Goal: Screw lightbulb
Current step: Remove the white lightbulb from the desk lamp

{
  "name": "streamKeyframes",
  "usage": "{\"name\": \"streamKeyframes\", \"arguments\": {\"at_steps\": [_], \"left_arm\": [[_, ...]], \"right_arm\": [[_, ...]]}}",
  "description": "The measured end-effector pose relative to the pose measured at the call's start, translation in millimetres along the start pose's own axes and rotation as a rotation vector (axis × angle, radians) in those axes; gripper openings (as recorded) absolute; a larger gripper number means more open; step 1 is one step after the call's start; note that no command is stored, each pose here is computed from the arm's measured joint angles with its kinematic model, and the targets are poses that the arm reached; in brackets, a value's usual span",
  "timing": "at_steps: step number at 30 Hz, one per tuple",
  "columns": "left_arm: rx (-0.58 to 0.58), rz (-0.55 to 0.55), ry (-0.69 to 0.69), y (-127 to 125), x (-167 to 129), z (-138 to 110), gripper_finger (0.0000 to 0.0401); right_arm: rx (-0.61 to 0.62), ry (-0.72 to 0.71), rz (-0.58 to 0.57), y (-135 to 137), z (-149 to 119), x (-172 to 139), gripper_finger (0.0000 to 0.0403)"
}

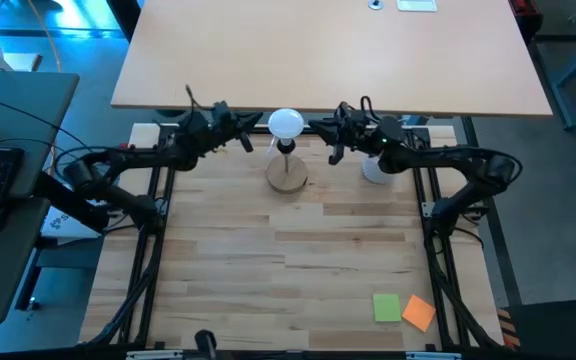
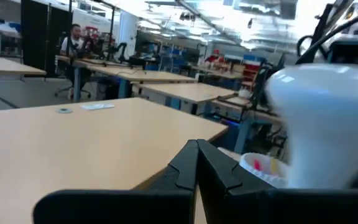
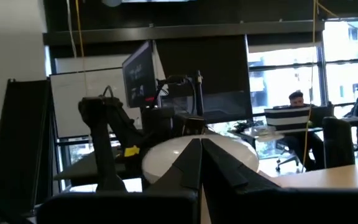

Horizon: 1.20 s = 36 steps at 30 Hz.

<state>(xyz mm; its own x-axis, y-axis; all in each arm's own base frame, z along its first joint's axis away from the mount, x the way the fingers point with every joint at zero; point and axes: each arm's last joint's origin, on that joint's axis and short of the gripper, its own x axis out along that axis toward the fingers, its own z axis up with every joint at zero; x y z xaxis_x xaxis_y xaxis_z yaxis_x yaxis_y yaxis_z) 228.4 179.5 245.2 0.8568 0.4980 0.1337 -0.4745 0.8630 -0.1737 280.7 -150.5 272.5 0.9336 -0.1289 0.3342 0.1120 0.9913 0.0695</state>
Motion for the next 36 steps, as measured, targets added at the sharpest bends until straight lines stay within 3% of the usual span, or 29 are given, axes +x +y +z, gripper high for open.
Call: {"name": "streamKeyframes", "arguments": {"at_steps": [4,11,26,33,36], "left_arm": [[0.005,-0.015,-0.04,3,15,-3,0.0],[-0.031,-0.127,-0.177,-7,14,5,0.0],[-0.127,-0.279,-0.164,-42,9,0,0.0],[-0.174,-0.206,-0.164,-44,-15,-17,0.0],[-0.17,-0.102,-0.181,-40,-24,-19,0.0]], "right_arm": [[0.01,0.012,0.007,-2,-9,14,0.0],[0.009,0.013,0.0,-4,-14,24,0.0],[0.001,0.018,-0.129,-29,-12,15,0.0],[0.031,0.003,-0.219,-42,-6,8,0.0],[0.049,-0.01,-0.166,-38,1,8,0.0]]}}
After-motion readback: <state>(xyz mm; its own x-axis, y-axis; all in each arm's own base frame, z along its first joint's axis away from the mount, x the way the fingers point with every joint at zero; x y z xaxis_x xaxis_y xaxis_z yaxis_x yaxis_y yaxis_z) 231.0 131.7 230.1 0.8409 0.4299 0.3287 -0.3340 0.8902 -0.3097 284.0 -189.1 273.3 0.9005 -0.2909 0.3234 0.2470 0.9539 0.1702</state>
